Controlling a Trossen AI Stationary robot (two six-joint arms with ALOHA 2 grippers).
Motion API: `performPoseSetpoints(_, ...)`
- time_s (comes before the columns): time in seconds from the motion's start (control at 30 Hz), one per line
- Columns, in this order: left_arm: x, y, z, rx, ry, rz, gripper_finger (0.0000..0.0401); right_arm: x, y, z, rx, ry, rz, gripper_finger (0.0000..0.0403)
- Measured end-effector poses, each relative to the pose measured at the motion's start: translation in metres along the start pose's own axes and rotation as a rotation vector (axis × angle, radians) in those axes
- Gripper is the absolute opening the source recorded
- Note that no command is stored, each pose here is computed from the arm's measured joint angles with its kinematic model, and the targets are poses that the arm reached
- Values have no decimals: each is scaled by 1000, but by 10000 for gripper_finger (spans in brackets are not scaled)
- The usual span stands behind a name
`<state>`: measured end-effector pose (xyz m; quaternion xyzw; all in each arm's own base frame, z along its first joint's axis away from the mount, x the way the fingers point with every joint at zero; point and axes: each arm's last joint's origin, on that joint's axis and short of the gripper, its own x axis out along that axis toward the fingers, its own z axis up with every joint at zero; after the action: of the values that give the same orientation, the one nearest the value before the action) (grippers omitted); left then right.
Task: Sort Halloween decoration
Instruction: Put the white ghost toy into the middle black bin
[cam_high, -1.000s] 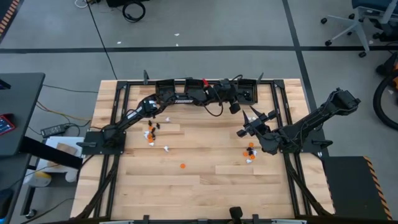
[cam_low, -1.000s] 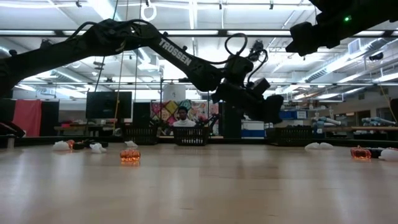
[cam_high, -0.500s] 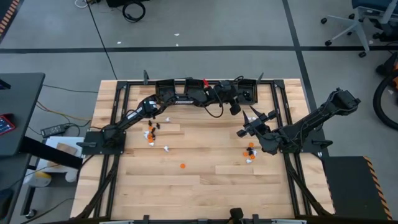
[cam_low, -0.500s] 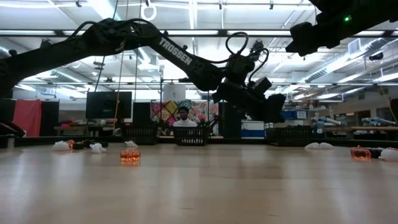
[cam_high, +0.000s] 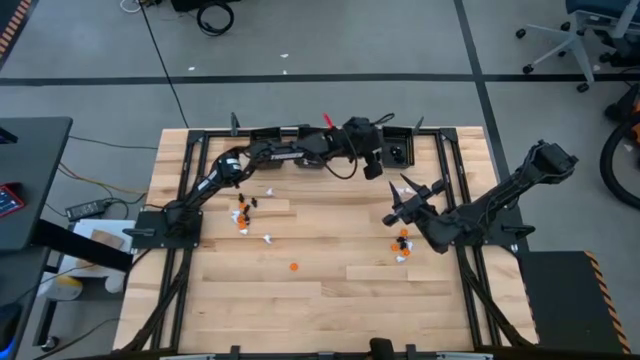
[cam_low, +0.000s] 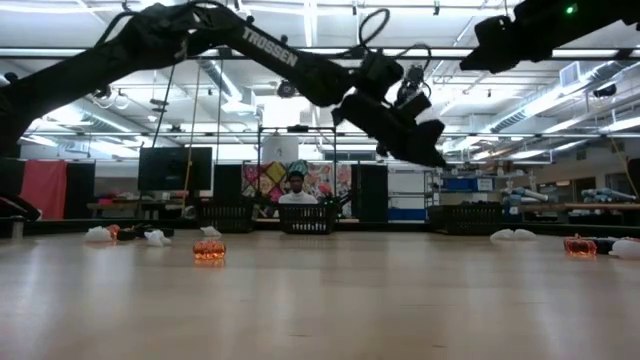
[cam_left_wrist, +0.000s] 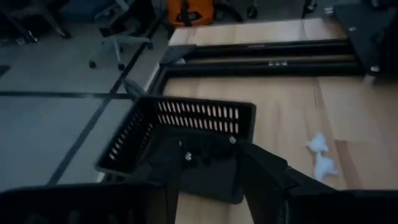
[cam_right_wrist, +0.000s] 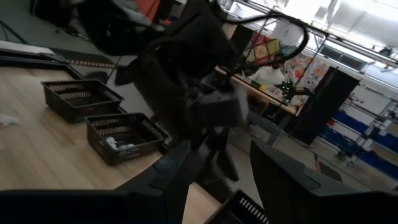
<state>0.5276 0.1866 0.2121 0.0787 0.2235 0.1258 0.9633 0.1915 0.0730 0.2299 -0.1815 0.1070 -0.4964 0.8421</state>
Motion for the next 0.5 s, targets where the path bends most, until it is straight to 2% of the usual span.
performPoseSetpoints(0.1, -7, -5, 7, 38, 15, -14, 116, -3, 0, 0, -6, -6, 12, 171)
performPoseSetpoints(0.27, -18, -16, 3, 100, 46, -43, 88, -11, 1, 0, -29, -24, 52, 171)
performPoseSetpoints(0.5, -66, -20, -18, 113, 75, -46, 47, -23, 3, 1, -35, -58, 130, 171)
